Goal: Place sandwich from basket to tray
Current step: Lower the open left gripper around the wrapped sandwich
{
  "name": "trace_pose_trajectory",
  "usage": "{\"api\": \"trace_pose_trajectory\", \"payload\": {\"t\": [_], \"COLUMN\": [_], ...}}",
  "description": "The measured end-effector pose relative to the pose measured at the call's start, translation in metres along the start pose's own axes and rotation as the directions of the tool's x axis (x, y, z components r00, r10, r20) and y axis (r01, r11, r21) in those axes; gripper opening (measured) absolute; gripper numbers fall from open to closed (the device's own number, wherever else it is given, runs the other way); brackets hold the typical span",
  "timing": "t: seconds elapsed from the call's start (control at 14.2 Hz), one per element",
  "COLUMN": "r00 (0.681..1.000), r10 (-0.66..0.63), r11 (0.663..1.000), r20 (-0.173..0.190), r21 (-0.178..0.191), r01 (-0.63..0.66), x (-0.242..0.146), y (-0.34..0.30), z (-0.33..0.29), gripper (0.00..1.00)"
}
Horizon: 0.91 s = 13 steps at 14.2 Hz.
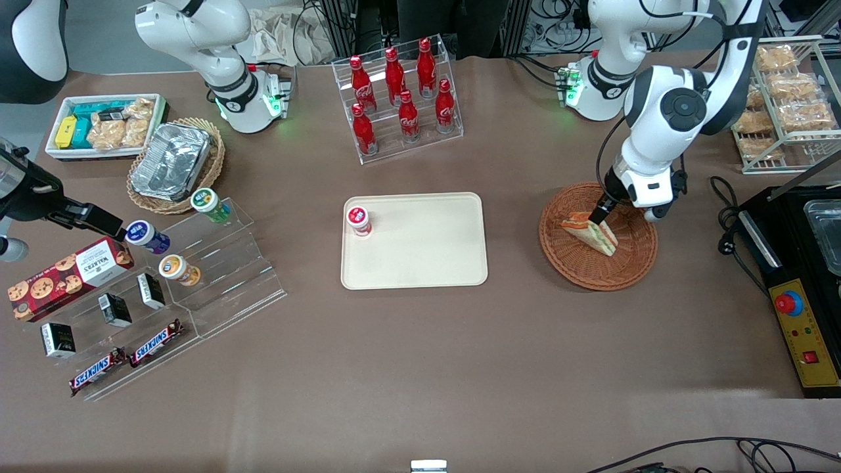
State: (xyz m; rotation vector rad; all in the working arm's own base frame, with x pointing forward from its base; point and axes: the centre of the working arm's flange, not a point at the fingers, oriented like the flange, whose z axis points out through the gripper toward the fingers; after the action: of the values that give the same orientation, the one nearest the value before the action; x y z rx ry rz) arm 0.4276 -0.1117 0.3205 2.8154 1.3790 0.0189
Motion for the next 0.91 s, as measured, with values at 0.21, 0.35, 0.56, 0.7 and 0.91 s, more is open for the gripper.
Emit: {"api": "trace_pose_trajectory", "payload": {"t": [0.21,0.35,0.56,0.7,0.91], "r00": [0.999,0.999,0.999,0.999,0.999], "r10": [0.030,0.034,0.035,0.035,0.034], "r11": [0.999,0.999,0.999,0.999,0.999], "r20": [-0.009,-0.015,-0.020,-0.019,-0.021], "r21": [0.025,0.012,-0.007,-0.007,-0.011], "r01": [-0.030,-0.034,-0.035,-0.035,-0.034], "x": [-0.001,0.000,0.001,0.001,0.002], "y": [-0.001,0.002,0.006,0.006,0.007], "z": [0.017,0.023,0.031,0.033,0.031], "gripper": [0.99,0.99,0.99,0.99,0.99]}}
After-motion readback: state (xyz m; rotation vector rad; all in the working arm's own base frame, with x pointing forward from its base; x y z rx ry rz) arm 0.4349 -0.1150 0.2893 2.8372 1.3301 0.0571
